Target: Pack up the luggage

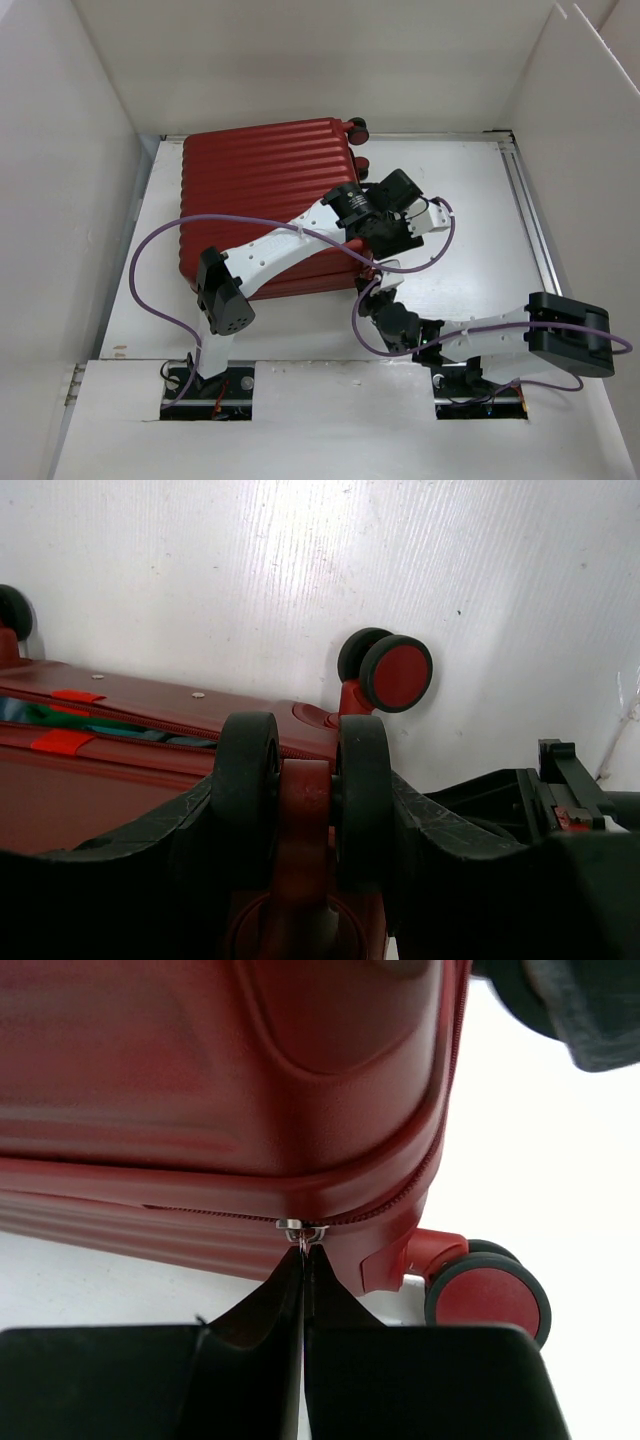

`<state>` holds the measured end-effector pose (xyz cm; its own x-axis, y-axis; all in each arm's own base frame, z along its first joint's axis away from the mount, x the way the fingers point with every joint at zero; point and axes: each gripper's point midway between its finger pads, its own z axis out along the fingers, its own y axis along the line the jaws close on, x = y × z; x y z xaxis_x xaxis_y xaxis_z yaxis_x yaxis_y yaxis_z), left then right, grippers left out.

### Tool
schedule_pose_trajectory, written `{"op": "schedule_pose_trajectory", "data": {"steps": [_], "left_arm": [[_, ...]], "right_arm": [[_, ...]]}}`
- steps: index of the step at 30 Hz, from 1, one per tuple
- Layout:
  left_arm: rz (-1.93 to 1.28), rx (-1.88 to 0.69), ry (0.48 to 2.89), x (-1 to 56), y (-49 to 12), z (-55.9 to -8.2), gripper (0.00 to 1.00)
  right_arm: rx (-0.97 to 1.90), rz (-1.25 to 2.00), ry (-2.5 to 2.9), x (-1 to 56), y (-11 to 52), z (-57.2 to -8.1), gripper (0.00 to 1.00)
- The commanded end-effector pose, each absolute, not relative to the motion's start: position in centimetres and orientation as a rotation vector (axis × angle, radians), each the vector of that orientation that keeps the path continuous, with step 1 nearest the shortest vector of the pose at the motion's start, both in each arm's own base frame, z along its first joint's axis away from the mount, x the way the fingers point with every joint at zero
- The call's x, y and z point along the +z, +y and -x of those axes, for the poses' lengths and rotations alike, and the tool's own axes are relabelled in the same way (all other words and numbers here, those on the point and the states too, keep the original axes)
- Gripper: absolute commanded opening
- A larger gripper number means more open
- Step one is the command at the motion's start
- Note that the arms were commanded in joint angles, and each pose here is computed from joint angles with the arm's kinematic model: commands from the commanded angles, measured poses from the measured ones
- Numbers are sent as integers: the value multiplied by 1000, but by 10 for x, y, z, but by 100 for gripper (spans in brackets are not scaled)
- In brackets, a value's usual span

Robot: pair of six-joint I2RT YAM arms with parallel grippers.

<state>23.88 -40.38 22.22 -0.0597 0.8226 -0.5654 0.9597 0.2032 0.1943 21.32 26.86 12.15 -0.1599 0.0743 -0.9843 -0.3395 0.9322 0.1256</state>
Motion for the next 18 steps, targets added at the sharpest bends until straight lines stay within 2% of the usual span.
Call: {"op": "schedule_pose_trajectory", "data": {"steps": [1,3,5,6,8,18], "left_arm": [[-1509,-571,1609,327,-448,-210,0],[-1495,-577,1591,337,-444,-208,0],[-1517,-550,1588,332,-439,-209,0],[-1521,-548,1592,332,-434,-206,0],[-1549,-534,1610,322,-428,-204,0],[-1615,-512,1623,309,-409,-194,0]], "right_arm": [[400,65,1659,142,266,-220,0],[421,19,1675,134,255,-217,0],[394,-21,1700,130,243,-221,0],[280,-6,1769,111,225,-225,0],[315,-94,1813,107,217,-231,0],[265,-184,1792,117,163,-265,0]]}}
